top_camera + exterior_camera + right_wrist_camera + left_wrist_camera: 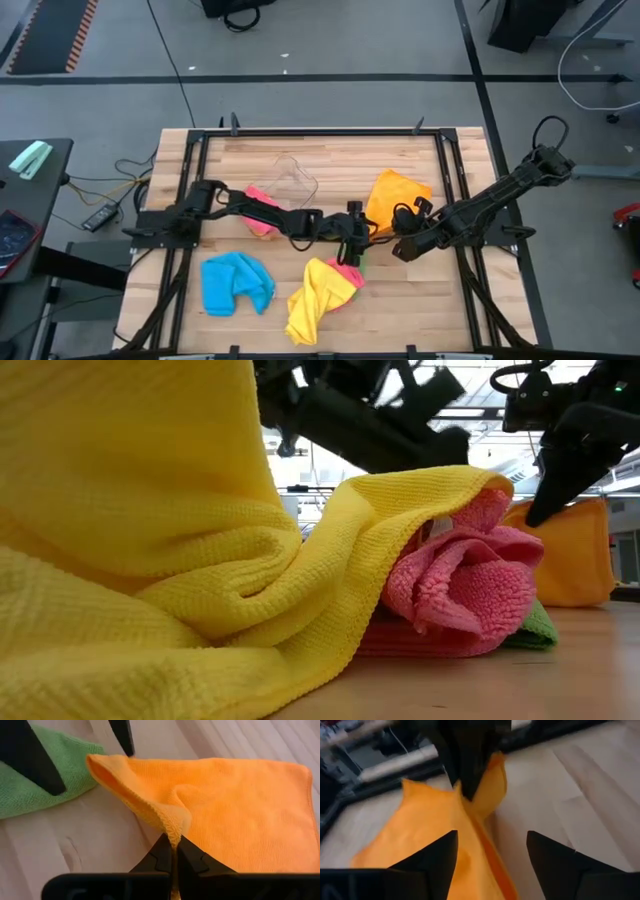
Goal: Fold microfiber towels
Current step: Fold the orange microfiber towel
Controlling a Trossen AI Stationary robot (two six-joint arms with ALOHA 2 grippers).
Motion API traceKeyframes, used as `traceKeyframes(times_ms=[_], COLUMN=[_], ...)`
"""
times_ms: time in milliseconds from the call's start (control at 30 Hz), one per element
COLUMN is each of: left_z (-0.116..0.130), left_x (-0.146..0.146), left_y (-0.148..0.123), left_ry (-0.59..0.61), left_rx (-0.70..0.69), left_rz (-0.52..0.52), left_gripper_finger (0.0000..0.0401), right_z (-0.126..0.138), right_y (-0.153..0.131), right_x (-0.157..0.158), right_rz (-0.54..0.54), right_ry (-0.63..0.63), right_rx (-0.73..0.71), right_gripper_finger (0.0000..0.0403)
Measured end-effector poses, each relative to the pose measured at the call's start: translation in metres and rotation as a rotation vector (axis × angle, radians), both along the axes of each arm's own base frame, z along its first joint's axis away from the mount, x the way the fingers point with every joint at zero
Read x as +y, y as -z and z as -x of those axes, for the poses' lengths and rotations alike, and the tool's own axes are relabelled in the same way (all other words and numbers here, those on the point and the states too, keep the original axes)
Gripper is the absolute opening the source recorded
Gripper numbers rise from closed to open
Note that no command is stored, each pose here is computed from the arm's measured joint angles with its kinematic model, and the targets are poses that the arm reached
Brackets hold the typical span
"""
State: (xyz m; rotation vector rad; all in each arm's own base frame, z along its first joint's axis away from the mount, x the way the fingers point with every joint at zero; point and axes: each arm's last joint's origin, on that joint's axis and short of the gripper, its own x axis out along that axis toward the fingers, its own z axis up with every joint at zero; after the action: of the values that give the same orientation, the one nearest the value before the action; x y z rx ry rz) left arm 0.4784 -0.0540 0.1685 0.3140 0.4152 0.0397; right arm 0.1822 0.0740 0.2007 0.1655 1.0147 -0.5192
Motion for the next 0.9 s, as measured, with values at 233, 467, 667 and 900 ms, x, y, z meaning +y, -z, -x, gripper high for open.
traceKeyframes(times_ms=[233,467,667,900], left_z=[-0.014,-0.009,-0.003,-0.001], left_x=[0.001,0.003,0.007,0.008], left_y=[0.016,0.023,0.031,0.033], left_ry=[-0.088,-0.149,-0.162,-0.191], left_rx=[0.020,0.118,0.222,0.260], left_rz=[-0.034,-0.097,-0.149,-0.236], left_gripper_finger=[0.0285,0.0273,0.0239,0.0184], right_z=[-0.002,-0.003,-0.003,-0.003], right_y=[-0.001,-0.001,-0.001,-0.001], right_x=[0.001,0.001,0.001,0.002], right_rz=[0.008,0.006,0.004,0.006], right_ry=[-0.003,-0.012,-0.012,-0.018], right_rx=[-0.022,-0.031,-0.035,-0.033], right_gripper_finger=[0.0012,0.0012,0.0012,0.0012])
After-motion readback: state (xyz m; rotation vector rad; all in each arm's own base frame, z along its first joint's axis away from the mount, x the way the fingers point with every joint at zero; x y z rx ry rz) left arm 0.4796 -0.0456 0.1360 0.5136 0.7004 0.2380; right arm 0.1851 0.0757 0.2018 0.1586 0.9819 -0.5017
